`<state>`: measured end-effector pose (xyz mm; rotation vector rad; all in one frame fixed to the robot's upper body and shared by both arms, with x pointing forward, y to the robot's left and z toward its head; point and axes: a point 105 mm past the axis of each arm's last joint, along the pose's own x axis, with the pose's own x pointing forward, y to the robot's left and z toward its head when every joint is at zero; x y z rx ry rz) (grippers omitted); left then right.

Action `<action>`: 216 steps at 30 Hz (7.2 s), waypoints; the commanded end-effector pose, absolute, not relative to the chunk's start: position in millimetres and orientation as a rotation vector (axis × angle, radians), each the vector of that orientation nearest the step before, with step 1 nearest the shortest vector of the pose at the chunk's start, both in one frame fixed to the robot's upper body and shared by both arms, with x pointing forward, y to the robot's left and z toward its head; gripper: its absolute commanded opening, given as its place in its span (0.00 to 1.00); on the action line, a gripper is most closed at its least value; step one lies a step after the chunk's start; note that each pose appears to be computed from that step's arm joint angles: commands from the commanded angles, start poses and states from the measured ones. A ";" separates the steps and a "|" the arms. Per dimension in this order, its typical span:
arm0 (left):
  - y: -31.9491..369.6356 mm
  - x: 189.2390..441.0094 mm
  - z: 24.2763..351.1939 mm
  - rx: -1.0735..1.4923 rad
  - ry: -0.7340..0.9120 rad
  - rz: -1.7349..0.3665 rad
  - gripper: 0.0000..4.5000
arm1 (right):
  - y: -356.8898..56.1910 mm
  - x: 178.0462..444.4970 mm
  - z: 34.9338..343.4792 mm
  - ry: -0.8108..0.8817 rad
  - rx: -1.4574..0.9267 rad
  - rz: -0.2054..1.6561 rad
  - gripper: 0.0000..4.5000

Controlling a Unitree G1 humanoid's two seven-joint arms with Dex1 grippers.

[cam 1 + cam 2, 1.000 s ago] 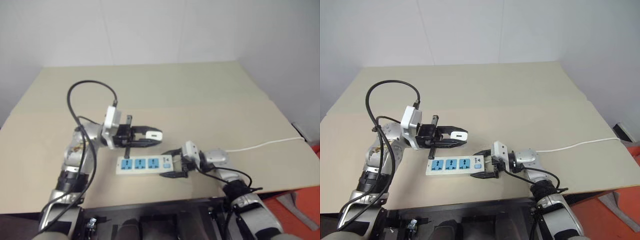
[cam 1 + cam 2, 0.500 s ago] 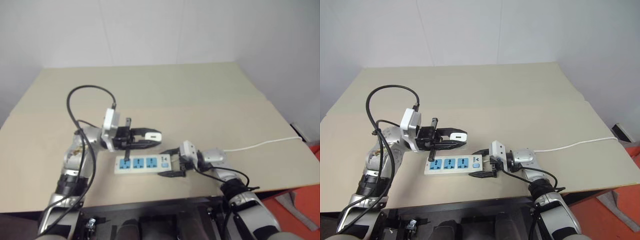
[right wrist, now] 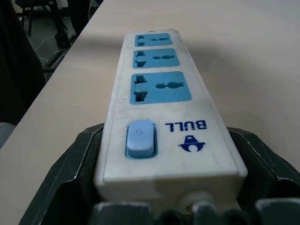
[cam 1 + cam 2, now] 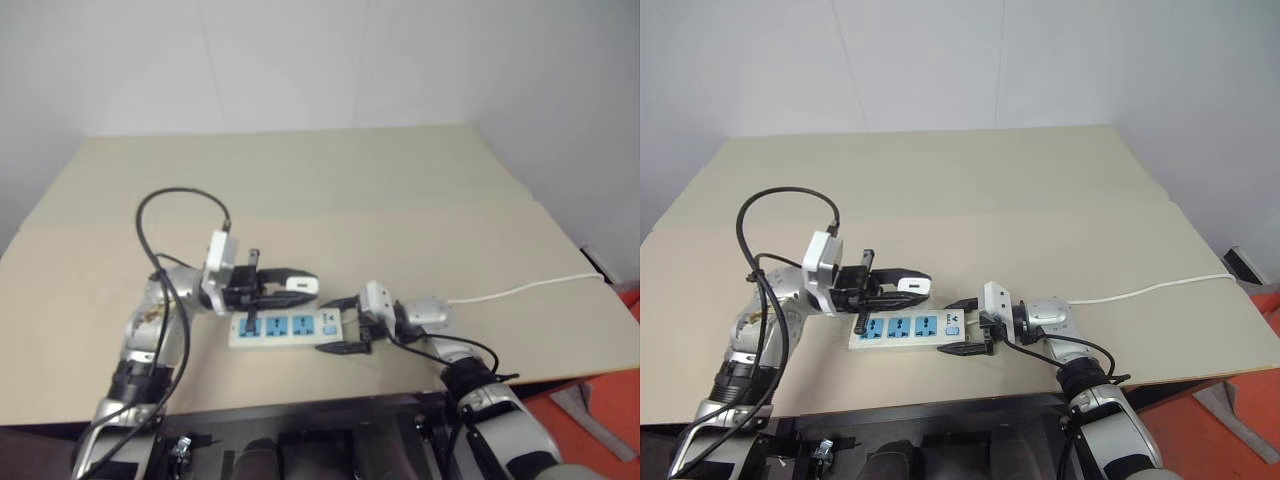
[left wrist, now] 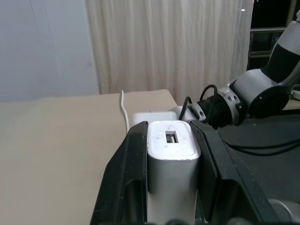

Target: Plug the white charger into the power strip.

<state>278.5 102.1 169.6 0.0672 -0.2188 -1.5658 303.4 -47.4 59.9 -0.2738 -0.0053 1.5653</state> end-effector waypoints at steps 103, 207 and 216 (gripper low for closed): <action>125.0 279.6 90.6 0.163 0.135 -1.541 0.23 | -58.4 290.0 23.0 0.183 -0.276 1.544 0.76; 177.7 282.5 128.8 0.347 0.273 -1.473 0.99 | -53.2 295.6 25.0 0.178 -0.242 1.462 0.84; 194.8 288.6 149.3 0.365 0.213 -1.398 1.00 | -72.7 302.5 61.6 0.060 -0.279 1.405 0.99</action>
